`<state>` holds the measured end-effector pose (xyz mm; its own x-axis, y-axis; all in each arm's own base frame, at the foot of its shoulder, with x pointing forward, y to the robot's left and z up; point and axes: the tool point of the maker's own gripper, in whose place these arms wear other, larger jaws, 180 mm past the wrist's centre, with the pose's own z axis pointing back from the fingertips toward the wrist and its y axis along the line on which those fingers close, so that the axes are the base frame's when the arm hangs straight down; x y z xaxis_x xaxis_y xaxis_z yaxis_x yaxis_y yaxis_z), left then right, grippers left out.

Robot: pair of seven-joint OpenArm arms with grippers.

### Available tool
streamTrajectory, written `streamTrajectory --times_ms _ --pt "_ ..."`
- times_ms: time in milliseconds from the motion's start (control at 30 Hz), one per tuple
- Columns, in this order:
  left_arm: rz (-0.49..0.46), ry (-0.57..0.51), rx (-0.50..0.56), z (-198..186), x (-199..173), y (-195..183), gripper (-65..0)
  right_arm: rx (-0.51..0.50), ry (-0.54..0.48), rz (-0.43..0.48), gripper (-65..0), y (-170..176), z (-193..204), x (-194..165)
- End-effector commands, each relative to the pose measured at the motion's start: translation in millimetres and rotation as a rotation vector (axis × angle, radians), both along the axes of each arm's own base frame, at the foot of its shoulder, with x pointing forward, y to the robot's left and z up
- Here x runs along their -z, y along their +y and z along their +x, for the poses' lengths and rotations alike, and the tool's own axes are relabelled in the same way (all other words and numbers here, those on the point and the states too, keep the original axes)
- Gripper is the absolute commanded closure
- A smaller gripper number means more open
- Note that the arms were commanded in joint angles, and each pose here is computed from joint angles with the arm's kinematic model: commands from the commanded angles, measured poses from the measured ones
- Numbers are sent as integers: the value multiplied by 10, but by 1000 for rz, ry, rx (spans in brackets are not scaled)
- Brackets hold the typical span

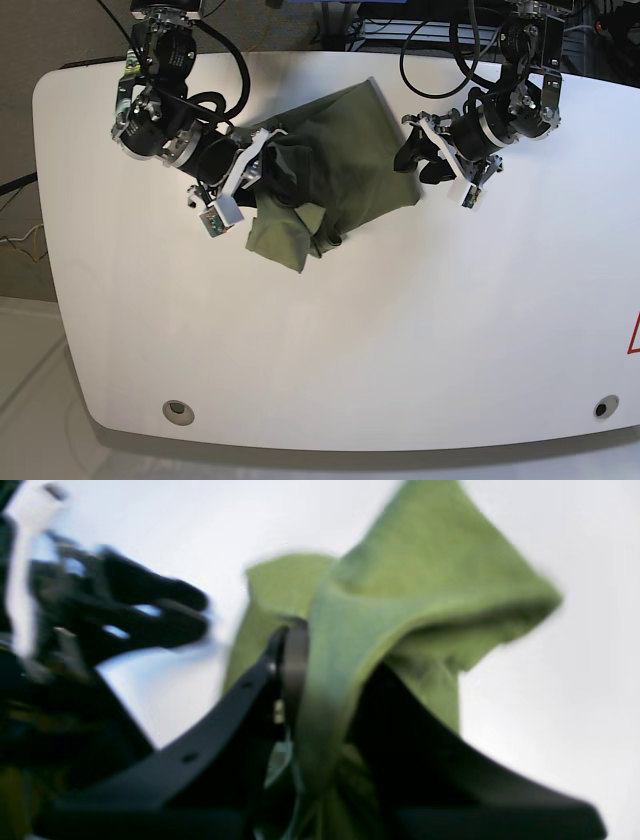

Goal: Fold the T-shirt properly
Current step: 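Fold the bundle over with both grippers, bringing the ends together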

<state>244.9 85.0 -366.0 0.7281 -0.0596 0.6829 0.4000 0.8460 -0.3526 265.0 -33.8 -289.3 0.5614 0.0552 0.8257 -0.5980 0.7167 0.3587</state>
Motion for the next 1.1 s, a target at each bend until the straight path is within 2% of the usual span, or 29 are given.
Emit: streamTrajectory --times_ms 0,100,367,567,767,1033,1067 --pt "-15 -44 -7 85 -110 27 -278 -21 -50 49 0 115 22 -165" --pt "-7 -57 -16 135 -148 82 -278 -68 -32 75 0 304 18 -129" --pt "-3 -63 -23 165 -167 116 -278 -113 36 83 0 480 12 76" --pt "-5 -79 -19 200 -220 92 -276 -107 65 -24 0 473 112 330" --pt "-8 -101 -34 259 -269 146 -278 -132 42 -127 0 601 115 451" --pt "-7 -116 -47 300 -311 192 -278 -166 12 -169 0 763 73 468" --pt "-8 -121 -53 306 -323 201 -279 -167 8 -170 -38 774 75 460"
